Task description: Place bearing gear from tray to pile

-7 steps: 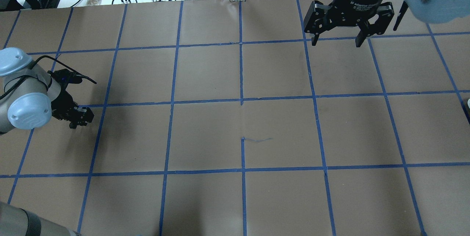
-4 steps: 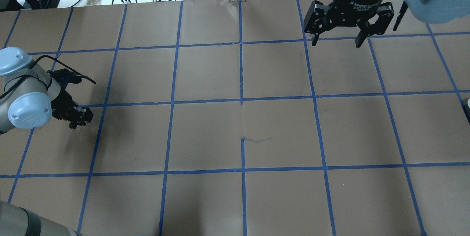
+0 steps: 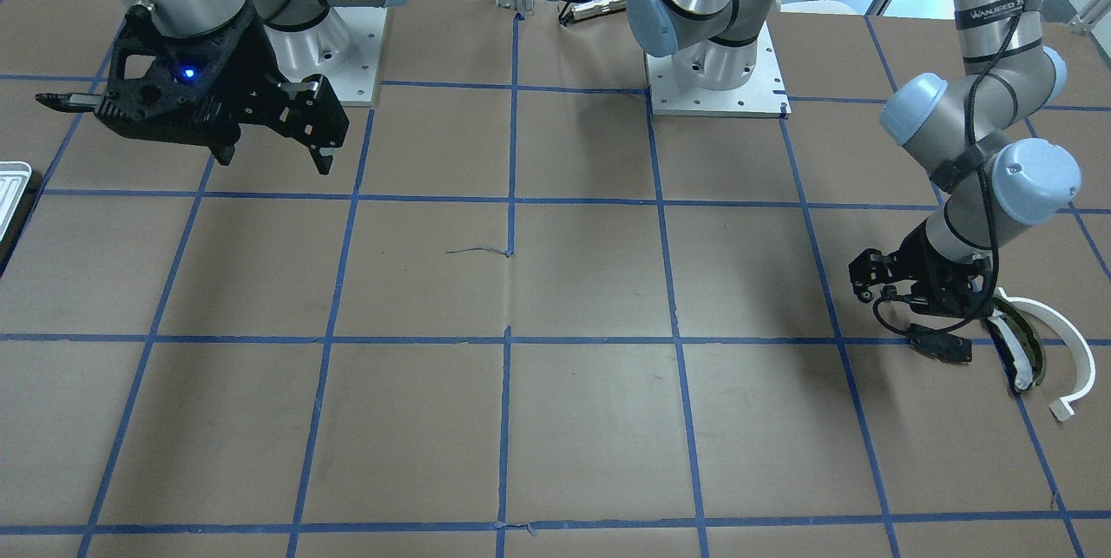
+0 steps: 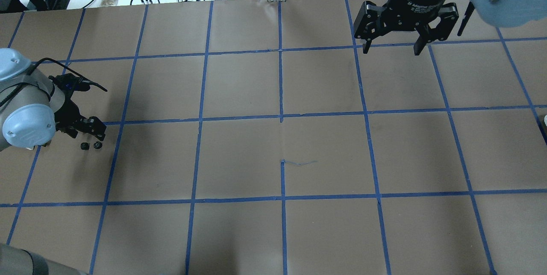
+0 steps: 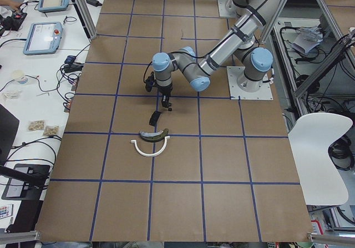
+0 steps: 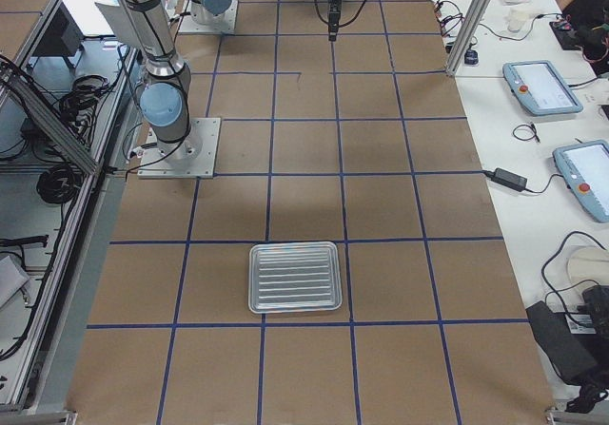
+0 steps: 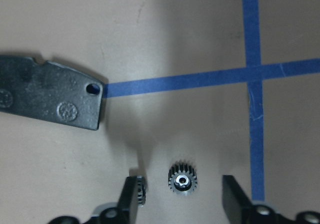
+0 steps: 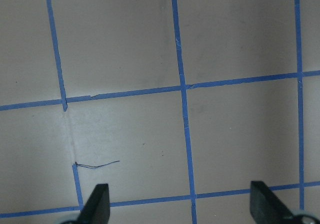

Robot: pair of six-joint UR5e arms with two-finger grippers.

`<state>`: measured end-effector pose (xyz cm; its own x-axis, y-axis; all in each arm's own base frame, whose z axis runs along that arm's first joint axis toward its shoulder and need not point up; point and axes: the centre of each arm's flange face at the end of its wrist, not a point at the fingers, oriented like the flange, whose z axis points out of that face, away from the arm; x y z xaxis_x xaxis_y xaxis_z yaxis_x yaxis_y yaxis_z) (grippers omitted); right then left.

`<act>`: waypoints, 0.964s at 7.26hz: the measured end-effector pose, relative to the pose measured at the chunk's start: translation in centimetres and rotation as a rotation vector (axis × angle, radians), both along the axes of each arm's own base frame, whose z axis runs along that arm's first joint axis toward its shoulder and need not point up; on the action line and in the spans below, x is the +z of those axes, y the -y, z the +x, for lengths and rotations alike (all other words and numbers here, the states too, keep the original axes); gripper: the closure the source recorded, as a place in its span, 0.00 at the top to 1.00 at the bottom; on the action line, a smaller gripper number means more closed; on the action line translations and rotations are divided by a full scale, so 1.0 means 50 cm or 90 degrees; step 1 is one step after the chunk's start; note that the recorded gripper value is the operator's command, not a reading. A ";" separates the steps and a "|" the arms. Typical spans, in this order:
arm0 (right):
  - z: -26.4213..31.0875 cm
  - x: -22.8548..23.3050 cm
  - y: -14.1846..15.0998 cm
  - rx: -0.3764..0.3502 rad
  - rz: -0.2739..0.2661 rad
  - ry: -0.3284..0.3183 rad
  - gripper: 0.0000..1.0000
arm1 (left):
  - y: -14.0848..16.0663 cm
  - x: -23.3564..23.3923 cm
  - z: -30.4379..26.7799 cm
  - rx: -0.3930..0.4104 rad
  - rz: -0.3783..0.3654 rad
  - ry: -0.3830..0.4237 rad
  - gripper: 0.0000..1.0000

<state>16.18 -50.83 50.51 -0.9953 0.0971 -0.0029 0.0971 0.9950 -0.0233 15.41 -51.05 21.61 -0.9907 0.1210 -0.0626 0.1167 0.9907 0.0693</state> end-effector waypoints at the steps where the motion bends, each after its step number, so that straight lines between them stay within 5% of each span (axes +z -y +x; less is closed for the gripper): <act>1: 0.000 0.001 0.000 0.000 -0.001 0.000 1.00 | 0.015 0.058 -0.019 -0.007 -0.008 0.006 1.00; 5: 0.000 0.003 0.000 0.001 -0.002 0.000 1.00 | 0.122 0.433 -0.415 0.123 -0.047 -0.015 1.00; 7: 0.001 0.003 0.000 -0.001 -0.002 0.002 1.00 | 0.076 0.548 -0.578 0.111 -0.046 -0.034 1.00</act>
